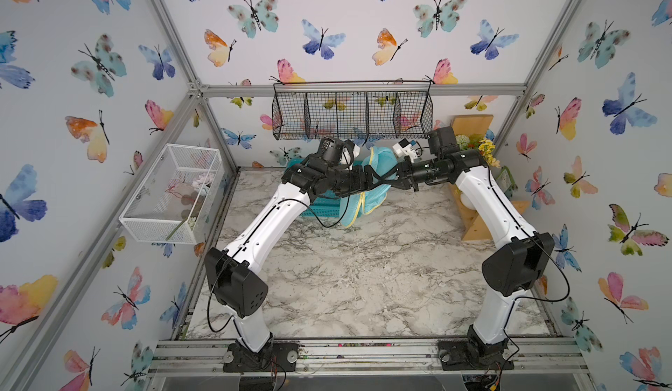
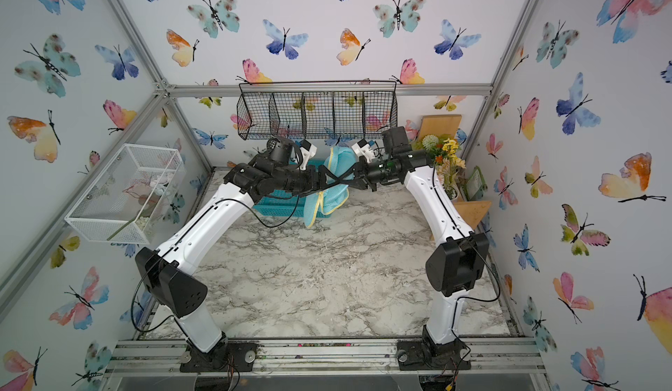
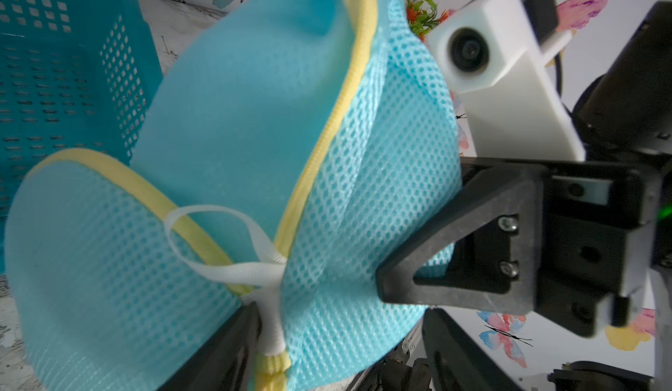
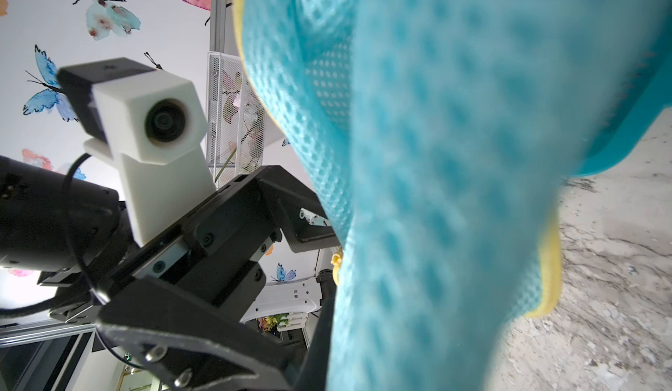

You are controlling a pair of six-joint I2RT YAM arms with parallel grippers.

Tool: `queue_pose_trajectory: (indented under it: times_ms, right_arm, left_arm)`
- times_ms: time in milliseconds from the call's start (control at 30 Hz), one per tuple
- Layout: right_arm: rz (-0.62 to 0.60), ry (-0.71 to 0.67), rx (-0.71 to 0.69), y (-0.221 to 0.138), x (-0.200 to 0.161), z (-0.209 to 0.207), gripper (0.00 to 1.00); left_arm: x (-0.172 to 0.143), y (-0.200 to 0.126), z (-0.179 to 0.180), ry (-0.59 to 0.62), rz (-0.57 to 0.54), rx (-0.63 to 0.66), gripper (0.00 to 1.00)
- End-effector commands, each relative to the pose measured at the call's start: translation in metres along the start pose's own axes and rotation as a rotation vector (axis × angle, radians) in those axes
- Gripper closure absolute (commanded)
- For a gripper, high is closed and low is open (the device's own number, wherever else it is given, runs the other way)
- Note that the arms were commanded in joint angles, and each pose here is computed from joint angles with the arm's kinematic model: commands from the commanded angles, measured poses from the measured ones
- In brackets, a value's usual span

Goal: Turn the laundry bag inside out
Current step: Turn over the laundry bag.

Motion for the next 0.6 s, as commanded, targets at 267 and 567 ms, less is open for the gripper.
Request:
queue_pose_trajectory:
  times_ms: [267, 567]
  right_arm:
    - [0.003, -0.107, 0.192, -0.012, -0.008, 0.048, 0.97]
    - [-0.003, -0.163, 0.324, -0.024, -0.022, 0.071, 0.97]
  left_arm:
    - [0.02, 0.019, 0.031, 0.05, -0.073, 0.249, 0.7]
    - [0.057, -0.015, 0.052, 0.013, -0.216, 0.322, 1.0]
Point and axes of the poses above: each gripper's point midway between its finger pads, its own y axis out along the fingers, its own z axis along the line the jaws close on, x = y × z, the point moved 8 cm from there along -y, back along the fingers, and after that the axes turned 11 degrees about -y, right-handed, at the moved point
